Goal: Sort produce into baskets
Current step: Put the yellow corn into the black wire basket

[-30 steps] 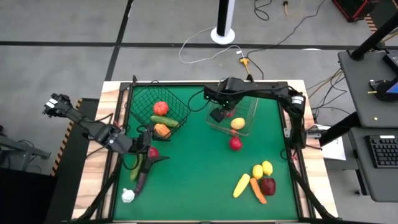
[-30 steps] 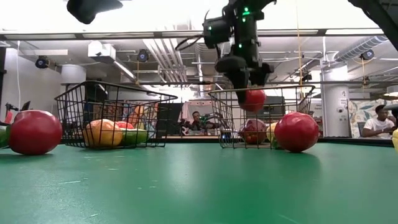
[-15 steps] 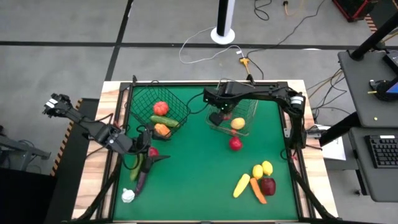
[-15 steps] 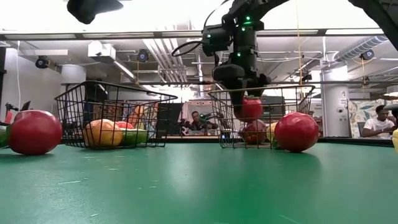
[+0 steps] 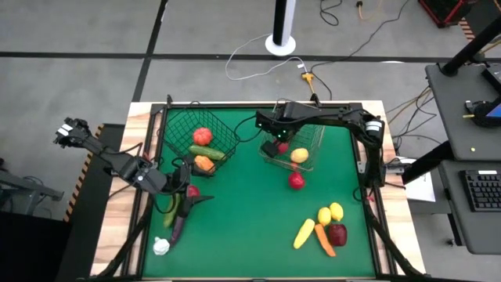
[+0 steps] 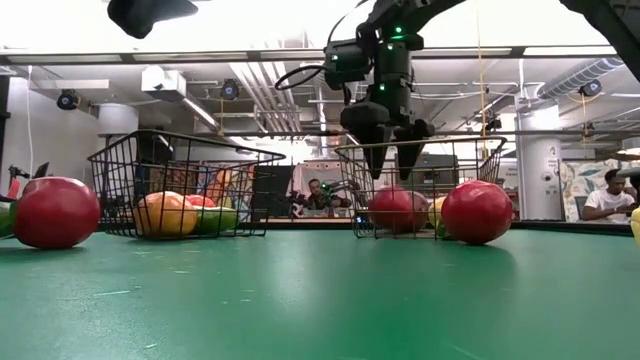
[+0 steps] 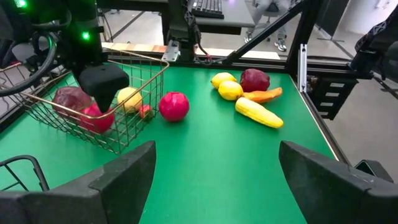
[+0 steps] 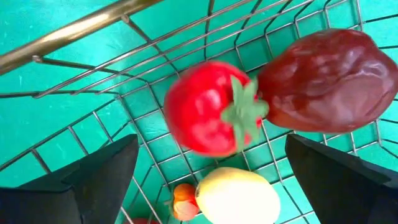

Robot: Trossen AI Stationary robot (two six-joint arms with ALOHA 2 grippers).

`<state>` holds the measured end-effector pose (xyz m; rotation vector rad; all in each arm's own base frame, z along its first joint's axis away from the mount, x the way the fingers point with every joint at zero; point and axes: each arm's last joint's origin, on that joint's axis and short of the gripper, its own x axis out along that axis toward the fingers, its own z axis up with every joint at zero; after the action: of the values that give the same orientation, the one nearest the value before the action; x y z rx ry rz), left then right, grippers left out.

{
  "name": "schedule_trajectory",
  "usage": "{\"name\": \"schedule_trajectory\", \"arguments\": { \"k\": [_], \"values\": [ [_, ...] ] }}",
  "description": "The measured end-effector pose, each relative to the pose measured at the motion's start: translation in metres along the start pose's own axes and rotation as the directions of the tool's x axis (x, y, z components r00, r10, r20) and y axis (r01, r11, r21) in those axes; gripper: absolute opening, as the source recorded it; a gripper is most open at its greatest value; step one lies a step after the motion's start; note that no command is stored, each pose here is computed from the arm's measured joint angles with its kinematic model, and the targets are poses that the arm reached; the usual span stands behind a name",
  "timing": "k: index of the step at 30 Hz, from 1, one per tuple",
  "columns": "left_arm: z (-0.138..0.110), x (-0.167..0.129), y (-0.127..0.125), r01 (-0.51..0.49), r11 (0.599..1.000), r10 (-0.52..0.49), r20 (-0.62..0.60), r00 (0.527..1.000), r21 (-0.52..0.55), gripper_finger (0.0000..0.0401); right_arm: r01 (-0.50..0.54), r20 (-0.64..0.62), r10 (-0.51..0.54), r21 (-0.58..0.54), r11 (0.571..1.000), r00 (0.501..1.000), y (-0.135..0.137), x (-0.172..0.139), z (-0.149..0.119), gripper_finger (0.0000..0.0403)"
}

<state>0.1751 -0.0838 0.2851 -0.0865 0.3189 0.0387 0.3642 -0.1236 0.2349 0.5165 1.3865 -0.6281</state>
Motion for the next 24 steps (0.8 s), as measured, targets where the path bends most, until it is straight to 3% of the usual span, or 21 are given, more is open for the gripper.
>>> {"name": "schedule_trajectory", "arguments": {
  "k": [4, 13, 18, 24],
  "values": [
    [0.0, 0.0, 0.0, 0.0, 1.0, 0.0, 0.0, 1.0, -0.003, 0.0322, -0.004, 0.015, 0.004, 0.0, 1.0, 1.0, -0.001, -0.007, 0.0, 0.0398],
    [-0.005, 0.008, -0.004, -0.002, 1.0, 0.001, -0.038, 0.999, -0.019, 0.0322, -0.011, 0.187, 0.012, -0.009, 1.0, 0.982, 0.009, -0.054, -0.012, 0.0397],
    [-0.013, 0.018, -0.009, 0.036, 0.998, -0.041, -0.096, 0.995, -0.055, 0.0322, 0.017, 0.329, 0.0, -0.05, 0.999, 0.944, 0.026, -0.084, -0.03, 0.0397],
    [-0.02, 0.025, -0.013, 0.048, 0.995, -0.061, -0.153, 0.986, -0.09, 0.0322, -0.041, 0.419, 0.103, -0.156, 0.987, 0.902, 0.057, -0.11, -0.058, 0.0398]
  ]
}}
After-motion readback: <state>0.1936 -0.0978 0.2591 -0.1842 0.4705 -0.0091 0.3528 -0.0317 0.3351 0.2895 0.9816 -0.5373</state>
